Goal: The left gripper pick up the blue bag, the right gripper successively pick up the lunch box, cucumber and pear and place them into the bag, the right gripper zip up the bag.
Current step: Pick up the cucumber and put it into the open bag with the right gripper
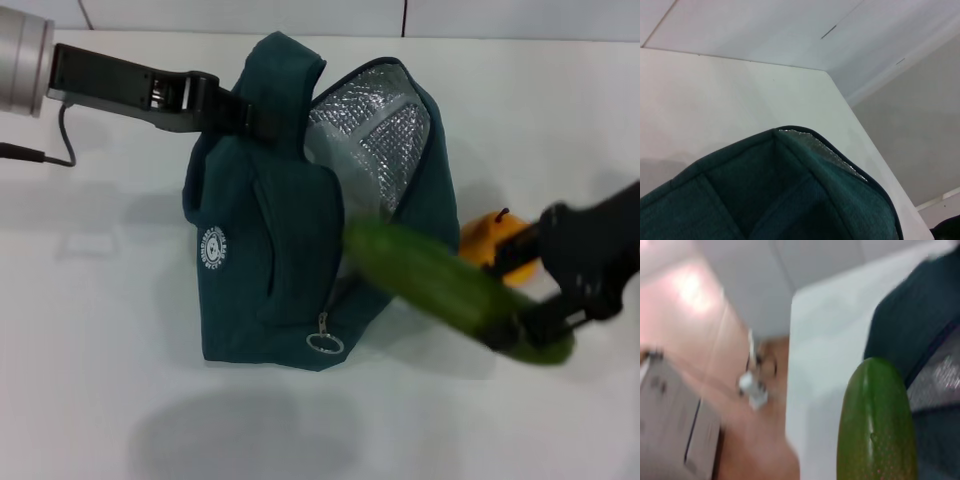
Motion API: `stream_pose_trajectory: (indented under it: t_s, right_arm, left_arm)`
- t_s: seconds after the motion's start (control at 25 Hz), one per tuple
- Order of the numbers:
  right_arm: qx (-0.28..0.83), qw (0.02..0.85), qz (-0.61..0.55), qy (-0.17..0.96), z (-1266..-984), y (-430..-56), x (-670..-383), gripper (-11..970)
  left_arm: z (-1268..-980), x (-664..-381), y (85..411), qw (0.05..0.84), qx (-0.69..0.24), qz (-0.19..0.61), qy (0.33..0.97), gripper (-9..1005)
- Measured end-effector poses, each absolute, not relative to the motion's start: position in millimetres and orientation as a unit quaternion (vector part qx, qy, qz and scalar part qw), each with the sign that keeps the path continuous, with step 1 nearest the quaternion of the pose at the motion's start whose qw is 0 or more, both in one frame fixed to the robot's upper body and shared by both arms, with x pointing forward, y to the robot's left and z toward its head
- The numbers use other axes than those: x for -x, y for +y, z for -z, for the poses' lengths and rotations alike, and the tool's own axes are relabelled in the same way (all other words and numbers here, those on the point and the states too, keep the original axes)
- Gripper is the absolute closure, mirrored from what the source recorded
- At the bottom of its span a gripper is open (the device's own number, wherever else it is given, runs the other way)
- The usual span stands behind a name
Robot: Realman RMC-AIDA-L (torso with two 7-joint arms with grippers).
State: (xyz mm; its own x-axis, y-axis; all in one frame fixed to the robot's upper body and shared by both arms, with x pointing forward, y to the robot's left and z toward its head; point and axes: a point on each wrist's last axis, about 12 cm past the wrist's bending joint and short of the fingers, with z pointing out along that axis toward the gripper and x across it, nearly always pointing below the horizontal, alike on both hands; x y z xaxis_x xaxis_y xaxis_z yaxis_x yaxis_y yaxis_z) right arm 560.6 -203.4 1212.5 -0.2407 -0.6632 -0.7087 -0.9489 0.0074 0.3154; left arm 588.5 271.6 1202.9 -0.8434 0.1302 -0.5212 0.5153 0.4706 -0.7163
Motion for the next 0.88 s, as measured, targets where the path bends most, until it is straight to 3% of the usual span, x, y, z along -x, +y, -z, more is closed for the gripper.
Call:
stream_pose_trajectory:
  t_s: [0.52, 0.88]
  right_arm:
    - [0.435, 0.360, -0.539, 0.624, -1193, -212, -579, 331]
    - [0.378, 0.443, -0.556, 0.593, -1168, -200, -587, 331]
  left_arm:
    - [-1202, -585, 271, 0.198, -0.194, 0.489, 0.827, 956]
    - [-1200, -583, 269, 0.197, -0.196, 0.498, 0.822, 956]
